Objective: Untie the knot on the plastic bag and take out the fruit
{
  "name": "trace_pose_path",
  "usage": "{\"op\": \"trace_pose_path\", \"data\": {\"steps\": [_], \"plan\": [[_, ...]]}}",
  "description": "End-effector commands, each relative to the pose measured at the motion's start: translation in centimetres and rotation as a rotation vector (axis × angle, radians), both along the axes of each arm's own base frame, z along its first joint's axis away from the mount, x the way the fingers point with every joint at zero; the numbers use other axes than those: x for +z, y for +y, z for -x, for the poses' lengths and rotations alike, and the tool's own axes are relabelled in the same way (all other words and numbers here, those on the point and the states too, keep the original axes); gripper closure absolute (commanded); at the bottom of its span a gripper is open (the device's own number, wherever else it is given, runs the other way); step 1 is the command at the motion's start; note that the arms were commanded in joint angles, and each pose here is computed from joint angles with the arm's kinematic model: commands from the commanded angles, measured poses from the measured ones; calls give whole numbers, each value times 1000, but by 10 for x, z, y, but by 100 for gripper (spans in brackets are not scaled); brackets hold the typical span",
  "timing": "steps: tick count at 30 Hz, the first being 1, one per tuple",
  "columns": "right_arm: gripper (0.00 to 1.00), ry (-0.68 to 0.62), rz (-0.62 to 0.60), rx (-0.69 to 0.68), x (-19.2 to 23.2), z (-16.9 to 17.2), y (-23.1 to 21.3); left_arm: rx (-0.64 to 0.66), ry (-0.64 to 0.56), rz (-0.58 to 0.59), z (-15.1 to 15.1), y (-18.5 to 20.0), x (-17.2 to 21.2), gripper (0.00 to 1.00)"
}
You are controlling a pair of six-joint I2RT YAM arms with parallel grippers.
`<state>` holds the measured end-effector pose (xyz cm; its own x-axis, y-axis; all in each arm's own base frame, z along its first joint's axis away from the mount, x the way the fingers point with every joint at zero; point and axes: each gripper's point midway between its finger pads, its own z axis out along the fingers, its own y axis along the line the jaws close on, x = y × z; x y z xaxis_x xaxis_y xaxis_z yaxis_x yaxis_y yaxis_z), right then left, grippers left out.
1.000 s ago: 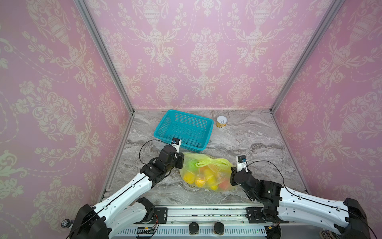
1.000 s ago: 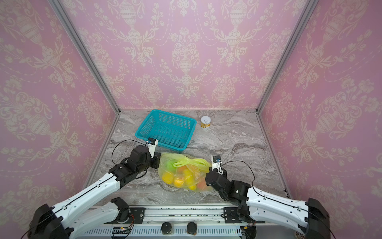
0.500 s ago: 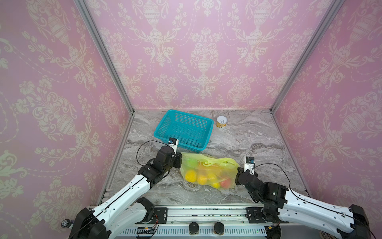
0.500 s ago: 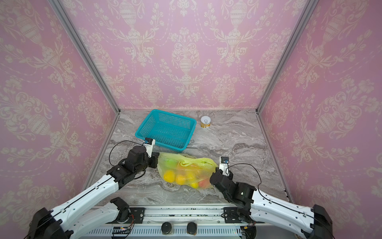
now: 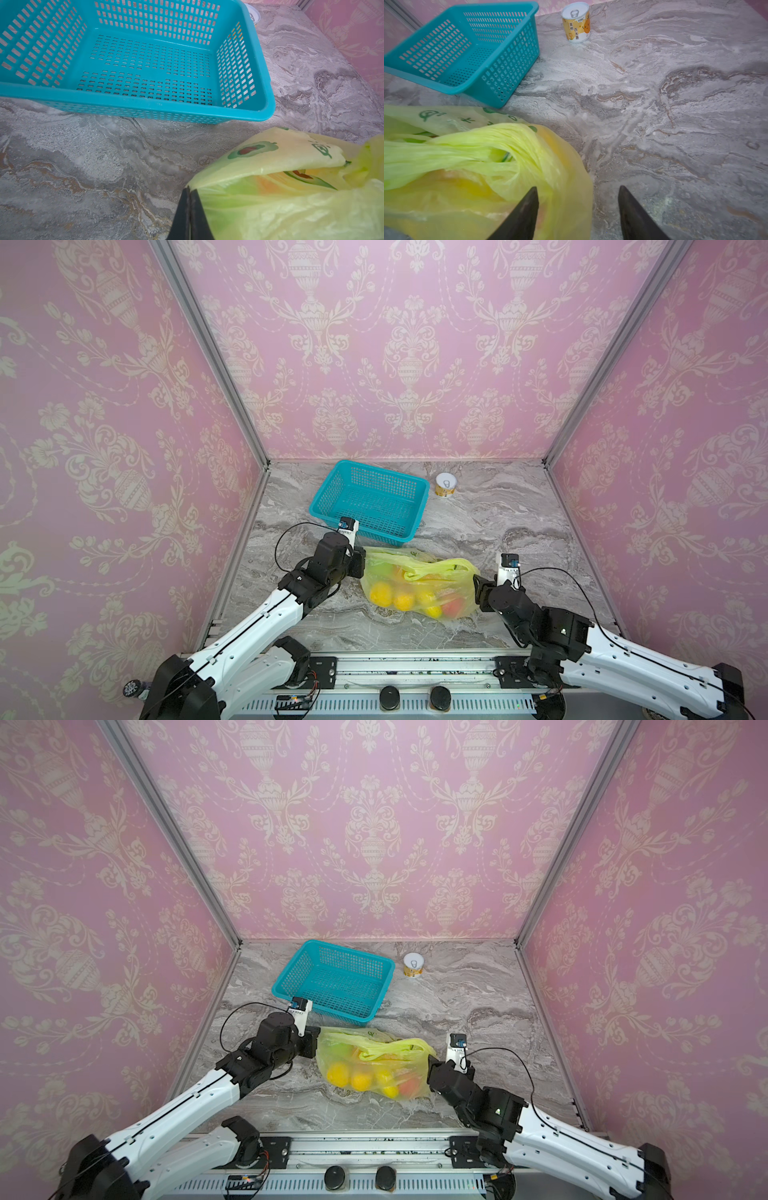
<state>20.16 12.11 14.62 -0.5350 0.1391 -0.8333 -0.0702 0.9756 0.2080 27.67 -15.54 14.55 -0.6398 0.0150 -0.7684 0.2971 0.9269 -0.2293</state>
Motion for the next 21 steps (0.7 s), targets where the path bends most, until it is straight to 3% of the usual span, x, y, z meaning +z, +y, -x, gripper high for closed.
{"op": "trace_pose_path", "data": {"steps": [1, 4, 8, 15, 21], "plan": [[26, -24, -16, 121, 31, 0, 25, -16, -10, 24, -3, -4, 6, 100], [19, -12, 6, 197, 35, 0, 52, -19, -7, 17, -3, -4, 4, 100], [12, 14, 129, 218, 28, -4, 75, -18, -5, 10, -3, -3, 3, 100], [14, 26, 272, 126, 20, -20, 75, -21, -3, 7, -1, -2, 3, 100], [18, -21, 213, 44, 36, -27, 50, -18, -7, 12, 1, -1, 6, 100]]}}
